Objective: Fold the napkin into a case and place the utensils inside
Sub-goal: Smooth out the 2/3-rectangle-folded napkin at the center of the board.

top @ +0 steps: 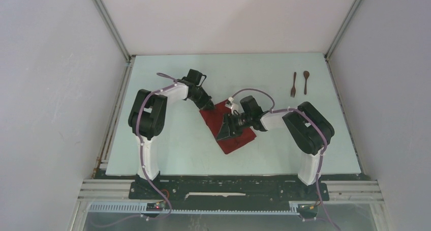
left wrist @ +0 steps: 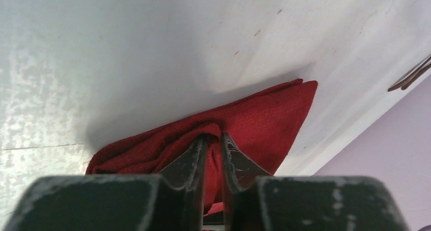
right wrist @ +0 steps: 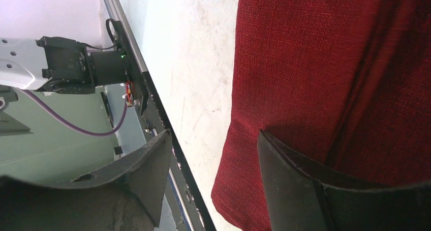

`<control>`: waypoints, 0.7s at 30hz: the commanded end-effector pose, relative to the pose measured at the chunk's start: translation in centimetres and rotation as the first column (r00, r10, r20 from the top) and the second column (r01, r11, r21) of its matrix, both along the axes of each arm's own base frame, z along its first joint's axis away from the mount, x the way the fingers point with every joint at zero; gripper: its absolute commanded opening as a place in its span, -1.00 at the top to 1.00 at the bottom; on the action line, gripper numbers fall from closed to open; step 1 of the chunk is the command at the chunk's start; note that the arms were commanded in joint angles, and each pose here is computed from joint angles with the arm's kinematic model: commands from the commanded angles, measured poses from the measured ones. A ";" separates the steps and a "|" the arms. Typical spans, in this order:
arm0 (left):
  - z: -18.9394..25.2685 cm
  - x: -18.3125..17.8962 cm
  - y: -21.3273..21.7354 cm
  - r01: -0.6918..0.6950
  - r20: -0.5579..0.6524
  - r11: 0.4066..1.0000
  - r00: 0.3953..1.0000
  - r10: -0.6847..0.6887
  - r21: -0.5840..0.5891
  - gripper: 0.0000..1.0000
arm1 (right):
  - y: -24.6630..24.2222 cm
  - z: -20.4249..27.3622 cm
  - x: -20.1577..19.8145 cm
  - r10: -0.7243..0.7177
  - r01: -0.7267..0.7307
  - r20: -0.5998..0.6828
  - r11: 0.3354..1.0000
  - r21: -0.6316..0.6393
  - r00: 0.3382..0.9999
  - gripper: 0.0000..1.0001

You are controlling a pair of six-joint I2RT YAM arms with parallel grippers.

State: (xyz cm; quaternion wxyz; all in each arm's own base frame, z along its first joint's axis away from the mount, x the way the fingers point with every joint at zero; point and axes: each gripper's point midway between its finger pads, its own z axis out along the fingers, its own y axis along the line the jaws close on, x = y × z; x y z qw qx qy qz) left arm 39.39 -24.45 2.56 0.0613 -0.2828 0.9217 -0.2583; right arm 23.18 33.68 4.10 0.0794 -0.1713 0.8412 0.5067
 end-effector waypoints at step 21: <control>12.1 1.4 0.7 0.294 0.643 0.783 0.746 0.171 -0.549 0.43 | -0.9 -0.7 0.6 -0.046 0.046 0.011 0.999 0.007 0.999 -0.41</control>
